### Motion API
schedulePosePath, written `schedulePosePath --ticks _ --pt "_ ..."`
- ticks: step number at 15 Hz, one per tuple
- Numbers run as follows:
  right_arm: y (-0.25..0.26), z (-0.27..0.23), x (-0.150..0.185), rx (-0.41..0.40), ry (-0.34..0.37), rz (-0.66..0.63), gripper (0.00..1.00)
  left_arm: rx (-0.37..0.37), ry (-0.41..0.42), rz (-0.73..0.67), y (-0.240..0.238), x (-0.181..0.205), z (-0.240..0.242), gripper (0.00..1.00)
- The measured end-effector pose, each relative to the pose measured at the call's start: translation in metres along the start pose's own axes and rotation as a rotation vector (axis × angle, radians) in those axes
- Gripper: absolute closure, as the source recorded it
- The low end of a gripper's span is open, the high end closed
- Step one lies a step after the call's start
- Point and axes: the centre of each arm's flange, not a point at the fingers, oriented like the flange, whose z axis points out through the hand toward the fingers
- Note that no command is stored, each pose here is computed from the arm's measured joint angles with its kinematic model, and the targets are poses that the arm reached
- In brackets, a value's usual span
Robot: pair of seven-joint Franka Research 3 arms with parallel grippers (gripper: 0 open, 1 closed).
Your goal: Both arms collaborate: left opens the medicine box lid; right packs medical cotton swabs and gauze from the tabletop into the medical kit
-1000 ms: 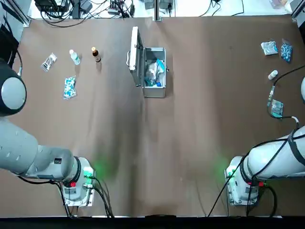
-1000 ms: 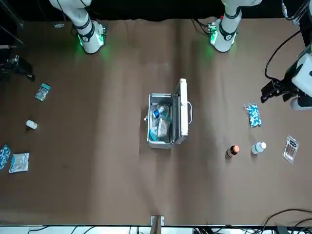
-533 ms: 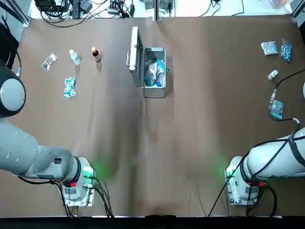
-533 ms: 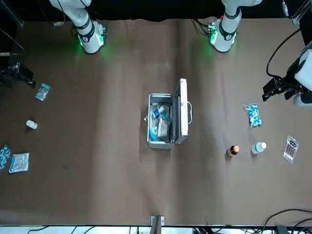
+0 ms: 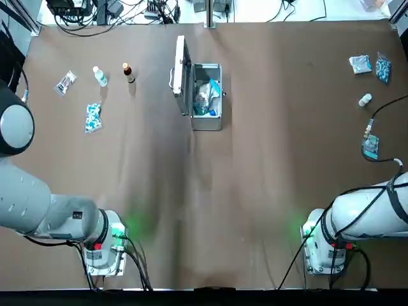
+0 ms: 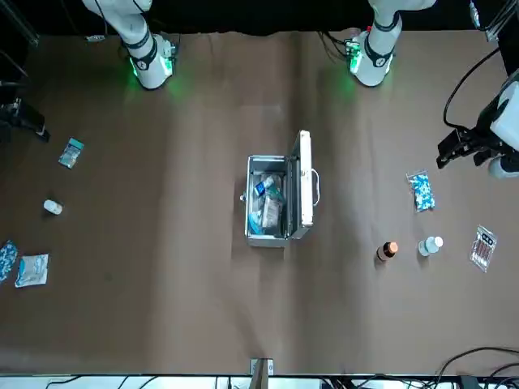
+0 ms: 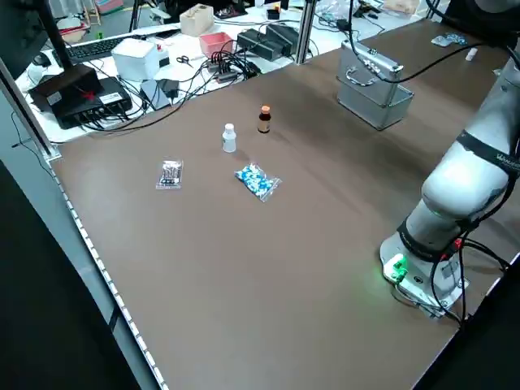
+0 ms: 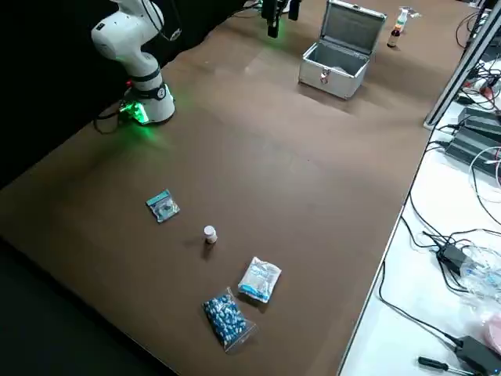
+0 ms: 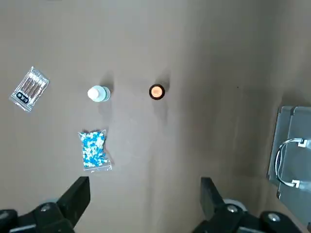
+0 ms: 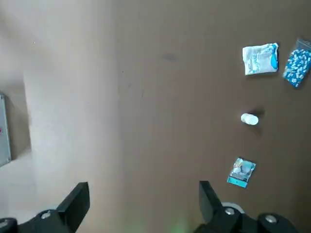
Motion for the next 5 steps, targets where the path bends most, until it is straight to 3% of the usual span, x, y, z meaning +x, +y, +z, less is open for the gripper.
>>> schedulePosePath --ticks 5 --pt "0.000 0.022 0.015 0.004 0.056 0.000 0.01 -0.002 0.022 -0.005 -0.003 0.000 -0.011 0.00"
